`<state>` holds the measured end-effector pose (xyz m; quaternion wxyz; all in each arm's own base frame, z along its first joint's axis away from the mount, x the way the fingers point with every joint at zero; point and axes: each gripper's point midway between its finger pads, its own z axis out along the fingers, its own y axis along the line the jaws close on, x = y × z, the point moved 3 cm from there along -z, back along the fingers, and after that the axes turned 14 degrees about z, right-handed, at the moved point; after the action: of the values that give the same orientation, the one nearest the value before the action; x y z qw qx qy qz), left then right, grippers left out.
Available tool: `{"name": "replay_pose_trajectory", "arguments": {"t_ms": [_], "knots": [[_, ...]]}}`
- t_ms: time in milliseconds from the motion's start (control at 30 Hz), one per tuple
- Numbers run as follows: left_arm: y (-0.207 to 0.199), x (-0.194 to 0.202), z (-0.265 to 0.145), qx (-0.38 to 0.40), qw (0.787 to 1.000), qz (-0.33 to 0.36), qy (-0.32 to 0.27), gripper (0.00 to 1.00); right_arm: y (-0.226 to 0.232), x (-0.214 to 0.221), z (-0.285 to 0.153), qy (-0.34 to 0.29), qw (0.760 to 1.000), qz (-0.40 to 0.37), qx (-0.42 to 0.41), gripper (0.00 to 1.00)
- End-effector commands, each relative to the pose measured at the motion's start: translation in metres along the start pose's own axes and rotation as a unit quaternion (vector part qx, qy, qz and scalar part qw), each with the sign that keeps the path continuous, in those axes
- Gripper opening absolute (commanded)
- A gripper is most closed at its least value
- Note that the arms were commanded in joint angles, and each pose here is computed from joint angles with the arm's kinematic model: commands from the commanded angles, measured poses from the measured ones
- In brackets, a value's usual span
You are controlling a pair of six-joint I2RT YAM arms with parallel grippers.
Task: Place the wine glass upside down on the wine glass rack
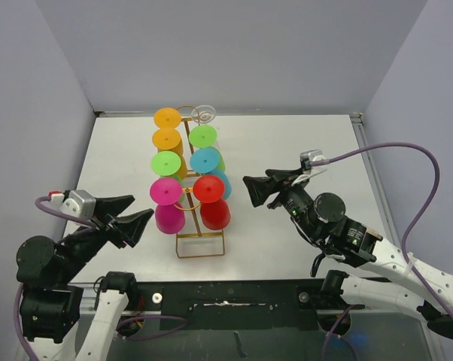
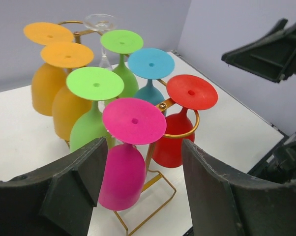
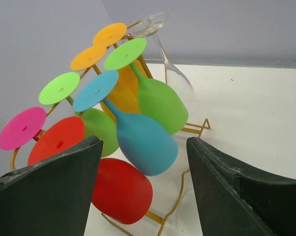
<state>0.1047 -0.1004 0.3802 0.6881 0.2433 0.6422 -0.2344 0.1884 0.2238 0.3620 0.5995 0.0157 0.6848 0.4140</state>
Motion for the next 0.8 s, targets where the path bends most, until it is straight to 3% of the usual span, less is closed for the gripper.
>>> {"name": "replay_pose_trajectory", "arguments": {"t_ms": [0,167,233,367,567,767], "knots": [[0.026,-0.017,-0.022,-0.146,0.988,-0.045,0.002,0.59,-0.024,-0.008,-0.014,-0.012,0.997,0.027,0.074,0.71],[0.052,-0.017,-0.045,-0.272,0.959,-0.067,0.027,0.61,-0.06,-0.017,-0.045,-0.018,0.985,0.019,0.168,0.74],[0.068,-0.014,-0.06,-0.345,0.935,-0.076,0.031,0.62,-0.075,-0.024,-0.06,-0.032,0.978,0.018,0.207,0.76],[0.08,-0.006,-0.076,-0.407,0.909,-0.08,0.037,0.62,-0.096,-0.045,-0.087,-0.064,0.962,0.002,0.264,0.84],[0.084,-0.01,-0.087,-0.434,0.897,-0.078,0.023,0.63,-0.103,-0.088,-0.117,-0.109,0.943,-0.021,0.313,0.97],[0.083,-0.022,-0.094,-0.44,0.895,-0.066,0.004,0.63,-0.099,-0.11,-0.123,-0.128,0.937,-0.038,0.322,0.98]]}}
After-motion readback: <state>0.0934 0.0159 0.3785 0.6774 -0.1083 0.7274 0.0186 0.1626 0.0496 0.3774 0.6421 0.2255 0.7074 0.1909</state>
